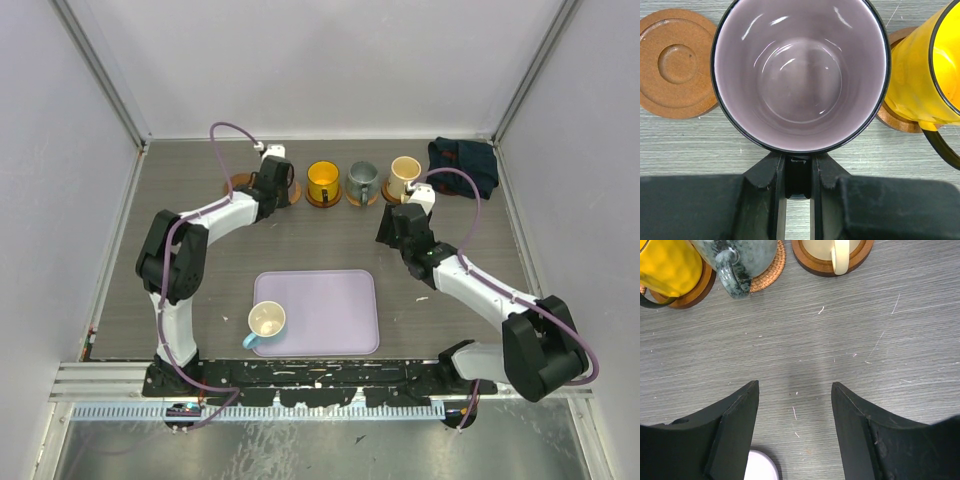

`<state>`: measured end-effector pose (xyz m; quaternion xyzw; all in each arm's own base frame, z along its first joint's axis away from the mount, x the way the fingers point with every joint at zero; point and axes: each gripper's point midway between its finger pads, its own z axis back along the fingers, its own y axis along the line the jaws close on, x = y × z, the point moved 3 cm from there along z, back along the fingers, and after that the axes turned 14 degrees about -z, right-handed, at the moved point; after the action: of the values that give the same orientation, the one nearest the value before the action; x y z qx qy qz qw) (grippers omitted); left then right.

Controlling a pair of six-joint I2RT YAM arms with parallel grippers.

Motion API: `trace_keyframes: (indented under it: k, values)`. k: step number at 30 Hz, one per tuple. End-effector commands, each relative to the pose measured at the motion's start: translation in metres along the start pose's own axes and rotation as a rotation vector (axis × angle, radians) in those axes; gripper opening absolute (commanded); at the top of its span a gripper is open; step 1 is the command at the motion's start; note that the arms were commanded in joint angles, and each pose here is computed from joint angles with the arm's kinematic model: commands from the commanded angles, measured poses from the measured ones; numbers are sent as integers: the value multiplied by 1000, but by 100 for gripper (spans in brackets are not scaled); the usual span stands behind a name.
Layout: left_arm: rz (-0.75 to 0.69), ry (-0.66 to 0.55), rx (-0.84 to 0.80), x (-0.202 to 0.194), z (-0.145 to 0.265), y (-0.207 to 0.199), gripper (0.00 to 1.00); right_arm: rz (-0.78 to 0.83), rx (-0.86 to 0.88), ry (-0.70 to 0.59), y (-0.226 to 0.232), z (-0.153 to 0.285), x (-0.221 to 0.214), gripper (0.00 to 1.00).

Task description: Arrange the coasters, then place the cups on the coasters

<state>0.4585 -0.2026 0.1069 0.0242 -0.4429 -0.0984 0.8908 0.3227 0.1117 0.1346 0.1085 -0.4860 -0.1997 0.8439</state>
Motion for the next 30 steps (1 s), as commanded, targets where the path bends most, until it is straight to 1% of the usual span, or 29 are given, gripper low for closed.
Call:
trace_keyframes:
  k: [1,30]
  values:
    - [53,-159,10,54,6,-2,4,-40,35,-50,10,-1,14,64]
    - [22,-138,25,49,-5,-4,5,-51,40,-25,7,-2,5,64]
